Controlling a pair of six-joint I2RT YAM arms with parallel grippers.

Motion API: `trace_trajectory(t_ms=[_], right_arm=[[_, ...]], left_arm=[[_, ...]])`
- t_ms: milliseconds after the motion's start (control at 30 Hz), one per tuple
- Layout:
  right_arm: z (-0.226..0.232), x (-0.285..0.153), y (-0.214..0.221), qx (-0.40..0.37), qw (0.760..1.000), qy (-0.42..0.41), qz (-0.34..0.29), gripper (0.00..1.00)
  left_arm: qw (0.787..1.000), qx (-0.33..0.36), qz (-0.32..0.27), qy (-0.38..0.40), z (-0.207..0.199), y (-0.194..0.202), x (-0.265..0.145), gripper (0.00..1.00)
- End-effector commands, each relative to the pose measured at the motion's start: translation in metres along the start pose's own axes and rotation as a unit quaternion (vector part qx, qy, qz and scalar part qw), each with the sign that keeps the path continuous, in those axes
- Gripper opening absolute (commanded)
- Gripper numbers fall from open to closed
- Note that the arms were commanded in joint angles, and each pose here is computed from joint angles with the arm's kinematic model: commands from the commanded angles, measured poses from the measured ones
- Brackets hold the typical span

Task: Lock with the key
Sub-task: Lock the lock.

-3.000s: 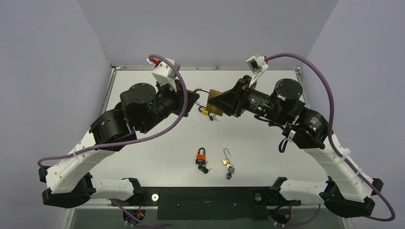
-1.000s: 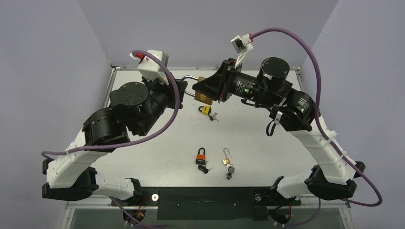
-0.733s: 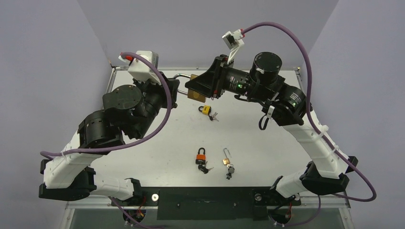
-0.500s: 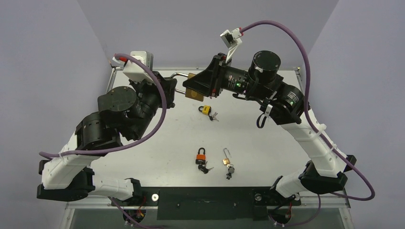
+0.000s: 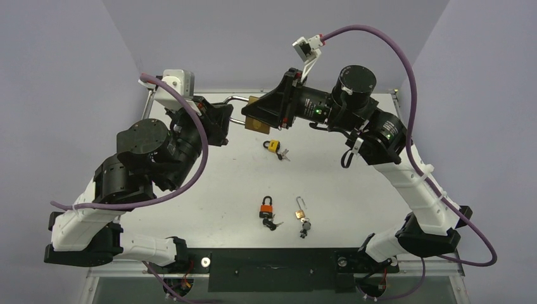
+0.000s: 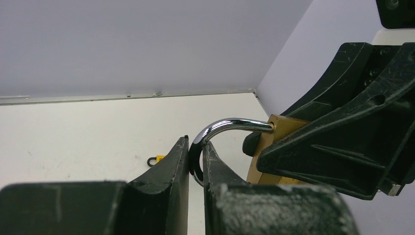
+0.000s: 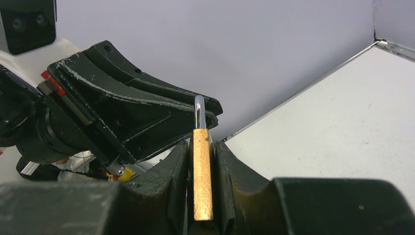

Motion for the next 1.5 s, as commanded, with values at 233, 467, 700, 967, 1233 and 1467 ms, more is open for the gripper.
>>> trace_trajectory(t_ms=[233, 467, 700, 967, 1233, 1467], right_arm=[[-0.103, 0.1, 0.028, -0.001, 0.994, 0.108, -0.008, 0.0], [-0.1, 0.1, 0.023, -0.007, 0.994, 0.106, -0.008, 0.0], [-0.096, 0.107, 0.024, -0.009, 0.996, 0.086, 0.002, 0.0], [-0.095, 0.107, 0.03, -0.013, 0.997, 0.074, 0.018, 0.0], [-0.095, 0.1, 0.027, -0.018, 0.997, 0.073, 0.027, 0.0], [-0.102, 0.09, 0.035, -0.033, 0.993, 0.107, 0.046, 0.0]], left_arm=[[0.624, -0.07, 0.173, 0.758, -0.208, 0.052, -0.172, 0.0], [0.607, -0.064, 0.21, 0.764, -0.207, 0.071, -0.177, 0.0], [0.572, -0.077, 0.203, 0.791, -0.201, 0.068, -0.19, 0.0], [0.533, -0.079, 0.201, 0.818, -0.193, 0.062, -0.205, 0.0], [0.545, -0.054, 0.252, 0.798, -0.186, 0.086, -0.205, 0.0], [0.597, 0.011, 0.305, 0.742, -0.187, 0.12, -0.186, 0.0]])
Point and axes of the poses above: each gripper's point midway between its finger pads, its own x axis out along the fingers, its own z axis along the line the jaws close on, y = z × x, the point moved 4 cm from there along -x, back along the fingers, and after that the axes turned 7 degrees about x, right-handed, at the moved point
